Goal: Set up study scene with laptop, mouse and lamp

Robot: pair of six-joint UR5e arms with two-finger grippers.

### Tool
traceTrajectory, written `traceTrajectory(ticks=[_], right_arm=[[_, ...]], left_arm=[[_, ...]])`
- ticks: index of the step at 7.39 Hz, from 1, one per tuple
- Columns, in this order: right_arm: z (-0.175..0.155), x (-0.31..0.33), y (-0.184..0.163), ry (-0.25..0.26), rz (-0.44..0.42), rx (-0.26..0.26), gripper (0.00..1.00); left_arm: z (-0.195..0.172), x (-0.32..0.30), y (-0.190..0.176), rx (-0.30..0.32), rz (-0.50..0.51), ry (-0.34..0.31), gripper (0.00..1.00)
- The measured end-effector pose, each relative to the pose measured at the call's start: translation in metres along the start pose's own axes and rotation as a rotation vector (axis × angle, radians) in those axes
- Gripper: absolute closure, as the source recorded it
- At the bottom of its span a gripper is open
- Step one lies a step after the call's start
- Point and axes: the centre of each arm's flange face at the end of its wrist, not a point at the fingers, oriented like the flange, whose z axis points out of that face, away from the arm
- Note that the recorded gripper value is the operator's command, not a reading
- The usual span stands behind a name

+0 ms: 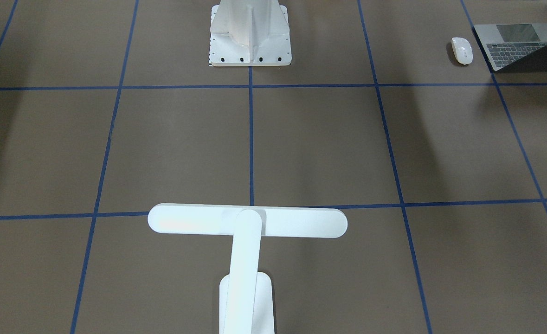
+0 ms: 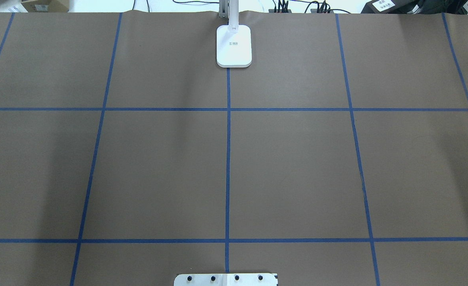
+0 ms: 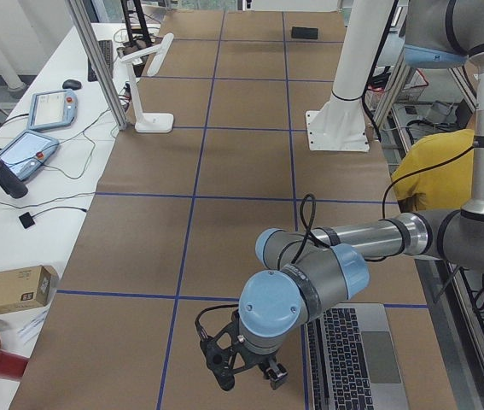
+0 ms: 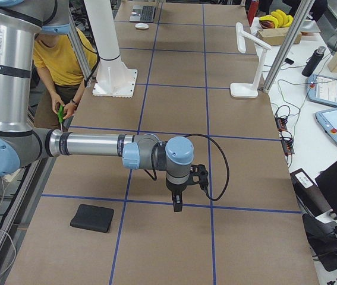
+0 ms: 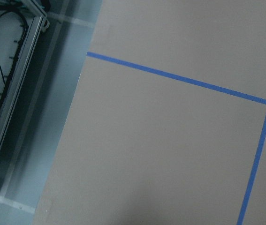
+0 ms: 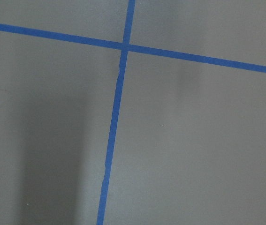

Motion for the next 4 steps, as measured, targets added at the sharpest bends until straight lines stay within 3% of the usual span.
traceTrajectory(ticks=[1, 4], right_arm=[[0.000, 0.000, 0.000, 0.000, 0.000, 0.000, 0.00], [0.001, 0.000, 0.000, -0.001, 0.001, -0.001, 0.00]], left_arm=[[0.009, -0.011, 0.023, -0.042, -0.124, -0.005, 0.01], [0.028, -0.028, 0.066, -0.246, -0.419, 0.014, 0.01]])
